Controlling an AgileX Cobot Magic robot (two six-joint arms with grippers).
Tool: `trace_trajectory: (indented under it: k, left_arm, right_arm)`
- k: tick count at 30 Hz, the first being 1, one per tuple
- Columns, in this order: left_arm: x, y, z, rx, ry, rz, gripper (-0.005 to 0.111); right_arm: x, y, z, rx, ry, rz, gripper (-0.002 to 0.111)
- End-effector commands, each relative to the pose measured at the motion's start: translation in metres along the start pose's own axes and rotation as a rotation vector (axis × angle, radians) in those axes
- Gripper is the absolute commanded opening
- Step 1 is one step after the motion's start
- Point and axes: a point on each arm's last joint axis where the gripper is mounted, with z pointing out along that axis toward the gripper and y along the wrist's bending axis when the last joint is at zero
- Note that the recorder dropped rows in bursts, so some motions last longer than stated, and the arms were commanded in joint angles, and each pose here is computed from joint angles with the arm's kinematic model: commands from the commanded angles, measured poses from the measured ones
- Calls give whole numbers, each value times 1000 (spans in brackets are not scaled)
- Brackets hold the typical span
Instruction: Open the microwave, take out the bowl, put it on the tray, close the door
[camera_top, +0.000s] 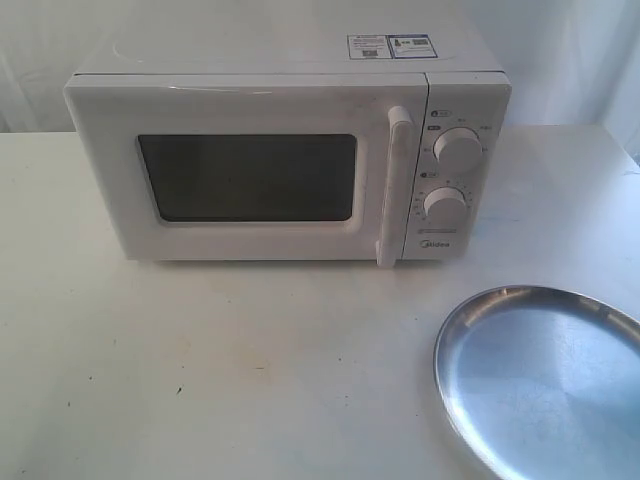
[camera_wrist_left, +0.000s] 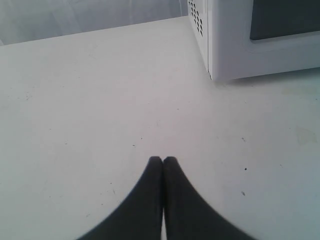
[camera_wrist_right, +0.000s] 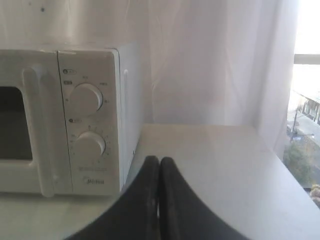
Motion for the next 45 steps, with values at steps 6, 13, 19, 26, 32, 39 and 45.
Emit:
trace_trajectory:
  k: [6, 13, 19, 26, 32, 39, 45]
  left_arm:
    - [0, 0, 0, 2, -4, -10, 0]
    - [0, 0, 0, 2, -4, -10, 0]
    - [0, 0, 0, 2, -4, -10, 0]
    - [0, 0, 0, 2, -4, -10, 0]
    - [0, 0, 0, 2, -4, -10, 0]
    - [0, 0, 0, 2, -4, -10, 0]
    - [0, 0, 0, 2, -4, -10, 0]
  right_arm:
    - [-26, 0, -5, -29, -309, 217, 0]
    - [-38, 6, -10, -156, -435, 405, 0]
    - [-84, 37, -14, -487, -535, 206, 0]
    - [-111, 49, 61, -518, -252, -10, 0]
    - [-50, 52, 133, -586, 12, -220, 0]
    - [25, 61, 191, -776, 67, -134, 0]
    - [57, 67, 218, -902, 127, -121, 0]
